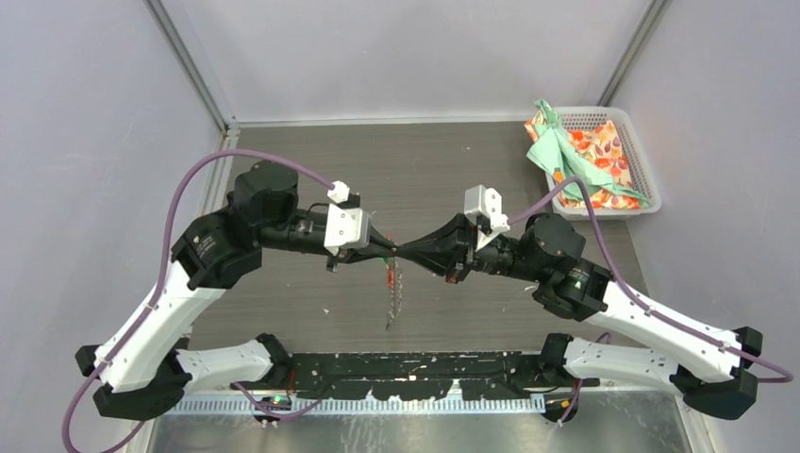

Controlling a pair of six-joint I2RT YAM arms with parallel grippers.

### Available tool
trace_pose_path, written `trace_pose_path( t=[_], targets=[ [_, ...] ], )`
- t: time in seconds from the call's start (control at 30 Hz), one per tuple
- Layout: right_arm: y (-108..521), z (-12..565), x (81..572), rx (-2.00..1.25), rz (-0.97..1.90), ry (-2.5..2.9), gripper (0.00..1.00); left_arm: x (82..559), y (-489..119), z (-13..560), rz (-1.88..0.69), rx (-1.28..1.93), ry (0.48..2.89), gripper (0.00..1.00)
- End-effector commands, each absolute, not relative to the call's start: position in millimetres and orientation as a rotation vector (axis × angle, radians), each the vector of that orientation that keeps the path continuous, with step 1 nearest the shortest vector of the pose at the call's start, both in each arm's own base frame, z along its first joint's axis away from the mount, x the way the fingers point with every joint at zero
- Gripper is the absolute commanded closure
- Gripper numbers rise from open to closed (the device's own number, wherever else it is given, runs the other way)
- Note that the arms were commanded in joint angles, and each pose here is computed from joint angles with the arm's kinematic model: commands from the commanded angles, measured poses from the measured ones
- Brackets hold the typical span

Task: Put the keys on the keyring

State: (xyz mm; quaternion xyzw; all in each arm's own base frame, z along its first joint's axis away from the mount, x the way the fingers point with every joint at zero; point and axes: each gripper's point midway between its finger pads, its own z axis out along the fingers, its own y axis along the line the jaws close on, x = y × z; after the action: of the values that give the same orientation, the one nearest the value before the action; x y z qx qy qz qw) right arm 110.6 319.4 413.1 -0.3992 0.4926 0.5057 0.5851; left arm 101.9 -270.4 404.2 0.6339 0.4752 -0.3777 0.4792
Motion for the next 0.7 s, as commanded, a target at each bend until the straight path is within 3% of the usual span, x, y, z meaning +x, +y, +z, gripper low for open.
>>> trace_pose_path(
  t=[0.0, 0.13, 0.4, 0.57, 0.67],
  targets=[
    [303, 467, 109, -0.806, 1.182, 0.972, 0.99, 101, -271, 420, -0.923, 1.505, 1.132, 0.98],
    [300, 467, 107, -0.841, 1.172, 1.022, 0.97, 110, -266, 407, -0.848, 1.509, 1.161, 1.0],
    [288, 427, 99, -1.187, 1.018, 1.468, 0.61, 104, -265, 399, -0.843, 1.611, 1.133, 1.0],
    [288, 413, 91, -1.325, 1.007, 1.576, 0.59, 103, -267, 402, -0.854, 1.636, 1.121, 1.0],
    [293, 404, 87, -1.387, 1.027, 1.619, 0.65, 103, -268, 404, -0.858, 1.633, 1.111, 1.0]
  ],
)
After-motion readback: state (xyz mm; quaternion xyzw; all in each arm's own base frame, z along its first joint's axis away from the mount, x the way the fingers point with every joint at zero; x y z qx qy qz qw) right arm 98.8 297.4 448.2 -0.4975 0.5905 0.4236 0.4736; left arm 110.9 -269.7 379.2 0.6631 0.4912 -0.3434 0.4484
